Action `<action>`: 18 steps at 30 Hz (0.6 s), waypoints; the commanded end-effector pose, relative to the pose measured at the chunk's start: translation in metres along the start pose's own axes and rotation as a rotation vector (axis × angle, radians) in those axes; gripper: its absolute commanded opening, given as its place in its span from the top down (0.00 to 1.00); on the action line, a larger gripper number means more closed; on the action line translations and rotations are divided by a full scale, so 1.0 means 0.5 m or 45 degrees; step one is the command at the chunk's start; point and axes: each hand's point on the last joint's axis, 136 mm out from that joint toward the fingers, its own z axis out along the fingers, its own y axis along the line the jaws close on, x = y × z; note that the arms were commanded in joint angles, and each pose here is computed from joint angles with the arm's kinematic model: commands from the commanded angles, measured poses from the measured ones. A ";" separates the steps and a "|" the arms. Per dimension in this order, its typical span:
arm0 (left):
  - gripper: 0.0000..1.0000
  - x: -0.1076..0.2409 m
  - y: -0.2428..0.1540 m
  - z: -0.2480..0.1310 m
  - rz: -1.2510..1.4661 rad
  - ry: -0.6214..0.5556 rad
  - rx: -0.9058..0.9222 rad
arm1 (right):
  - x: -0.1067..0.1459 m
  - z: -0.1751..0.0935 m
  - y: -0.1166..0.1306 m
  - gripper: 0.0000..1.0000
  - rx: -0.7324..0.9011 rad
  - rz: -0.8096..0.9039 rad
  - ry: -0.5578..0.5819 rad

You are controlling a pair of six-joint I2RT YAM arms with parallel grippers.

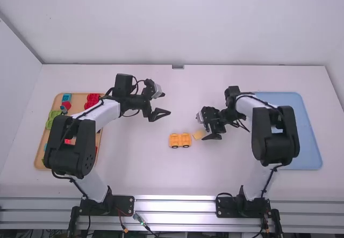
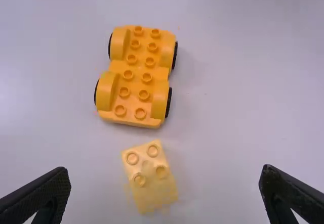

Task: Assemble lego blocks to make yellow taxi

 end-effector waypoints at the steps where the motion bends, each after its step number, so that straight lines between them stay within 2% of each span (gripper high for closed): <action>1: 0.01 0.004 -0.015 0.004 -0.002 -0.019 0.053 | 0.020 0.026 -0.012 0.01 -0.027 0.009 -0.002; 5: 0.01 0.007 -0.017 0.004 -0.014 -0.013 0.057 | 0.038 0.048 -0.004 0.03 -0.053 0.046 -0.032; 10: 0.01 0.010 -0.018 0.004 -0.024 -0.006 0.057 | 0.047 0.059 0.008 0.24 -0.070 0.061 -0.036; 12: 0.01 0.010 -0.019 0.004 -0.026 -0.006 0.058 | 0.049 0.062 0.009 0.27 -0.065 0.054 -0.034; 15: 0.01 0.013 -0.021 0.004 -0.039 0.001 0.063 | 0.056 0.079 0.020 0.38 -0.061 0.043 -0.026; 18: 0.01 0.016 -0.024 0.004 -0.054 0.007 0.069 | 0.065 0.085 0.020 0.37 -0.038 0.081 -0.021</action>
